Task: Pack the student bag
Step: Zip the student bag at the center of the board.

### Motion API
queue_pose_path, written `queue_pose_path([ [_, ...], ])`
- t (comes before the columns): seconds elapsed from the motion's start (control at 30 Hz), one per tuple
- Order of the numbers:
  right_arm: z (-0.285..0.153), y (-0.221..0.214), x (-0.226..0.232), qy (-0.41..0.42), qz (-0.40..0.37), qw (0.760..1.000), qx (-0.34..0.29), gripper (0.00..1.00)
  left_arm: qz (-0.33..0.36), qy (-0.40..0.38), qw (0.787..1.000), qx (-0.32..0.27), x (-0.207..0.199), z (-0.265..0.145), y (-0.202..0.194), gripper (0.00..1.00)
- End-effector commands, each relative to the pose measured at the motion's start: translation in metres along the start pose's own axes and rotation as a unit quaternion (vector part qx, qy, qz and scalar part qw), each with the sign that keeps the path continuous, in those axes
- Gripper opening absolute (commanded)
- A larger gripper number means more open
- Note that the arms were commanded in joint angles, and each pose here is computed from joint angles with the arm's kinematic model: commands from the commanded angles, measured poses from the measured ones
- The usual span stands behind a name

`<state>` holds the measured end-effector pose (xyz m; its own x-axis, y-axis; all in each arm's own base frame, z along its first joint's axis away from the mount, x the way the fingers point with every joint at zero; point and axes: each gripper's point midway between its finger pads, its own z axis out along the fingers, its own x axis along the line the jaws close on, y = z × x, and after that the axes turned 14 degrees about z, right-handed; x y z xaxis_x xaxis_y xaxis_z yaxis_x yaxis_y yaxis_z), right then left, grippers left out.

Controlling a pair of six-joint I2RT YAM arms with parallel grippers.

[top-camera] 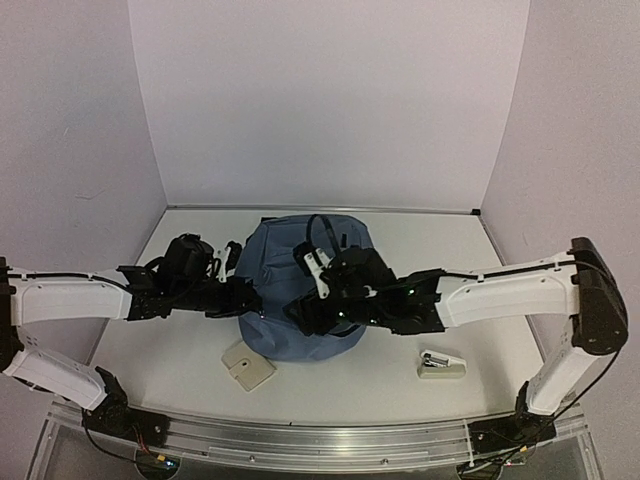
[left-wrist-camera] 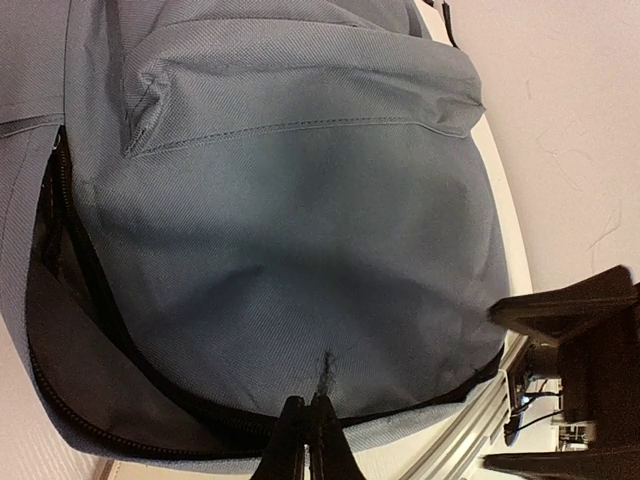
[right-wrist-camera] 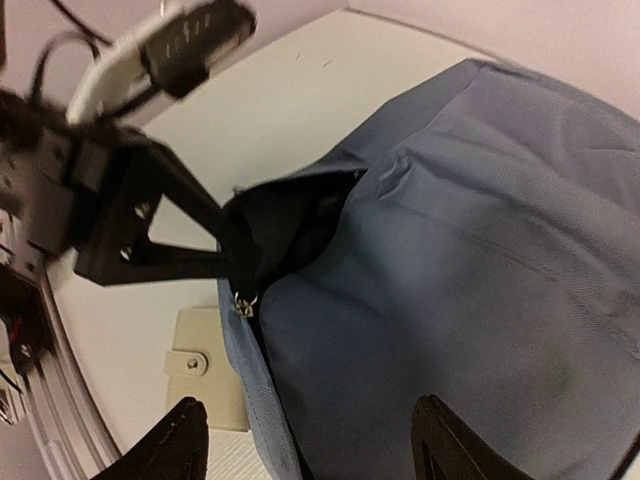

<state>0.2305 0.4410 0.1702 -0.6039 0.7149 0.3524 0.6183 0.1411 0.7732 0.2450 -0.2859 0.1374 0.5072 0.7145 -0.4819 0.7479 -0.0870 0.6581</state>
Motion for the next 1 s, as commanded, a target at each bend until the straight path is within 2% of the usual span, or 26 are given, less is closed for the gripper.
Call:
queue_pose_path([
  [0.0, 0.027, -0.007, 0.018, 0.024, -0.059, 0.998, 0.019, 0.66, 0.002, -0.010, 1.000, -0.016, -0.010, -0.004, 0.018, 0.00],
  [0.2, 0.053, -0.014, 0.024, 0.031, -0.075, 0.996, 0.029, 0.61, -0.002, -0.002, 1.000, -0.018, -0.007, -0.008, 0.017, 0.00],
  [0.37, 0.068, -0.024, 0.031, 0.045, -0.082, 0.995, 0.045, 0.50, -0.004, 0.004, 1.000, -0.018, -0.005, -0.009, 0.016, 0.00],
  [0.53, 0.076, -0.029, 0.038, 0.060, -0.083, 0.993, 0.055, 0.26, -0.006, 0.011, 1.000, -0.019, -0.002, -0.009, 0.016, 0.00],
  [0.63, 0.072, -0.026, 0.041, 0.063, -0.079, 0.994, 0.052, 0.02, -0.009, 0.031, 0.999, -0.021, 0.005, -0.010, 0.016, 0.00],
  [0.8, 0.051, -0.021, 0.044, 0.066, -0.069, 0.995, 0.041, 0.00, -0.031, 0.100, 0.994, -0.029, 0.034, -0.016, 0.014, 0.00],
  [0.97, 0.030, -0.031, 0.046, 0.068, -0.053, 0.995, 0.044, 0.00, -0.072, 0.120, 0.989, -0.045, 0.059, -0.021, 0.018, 0.00],
])
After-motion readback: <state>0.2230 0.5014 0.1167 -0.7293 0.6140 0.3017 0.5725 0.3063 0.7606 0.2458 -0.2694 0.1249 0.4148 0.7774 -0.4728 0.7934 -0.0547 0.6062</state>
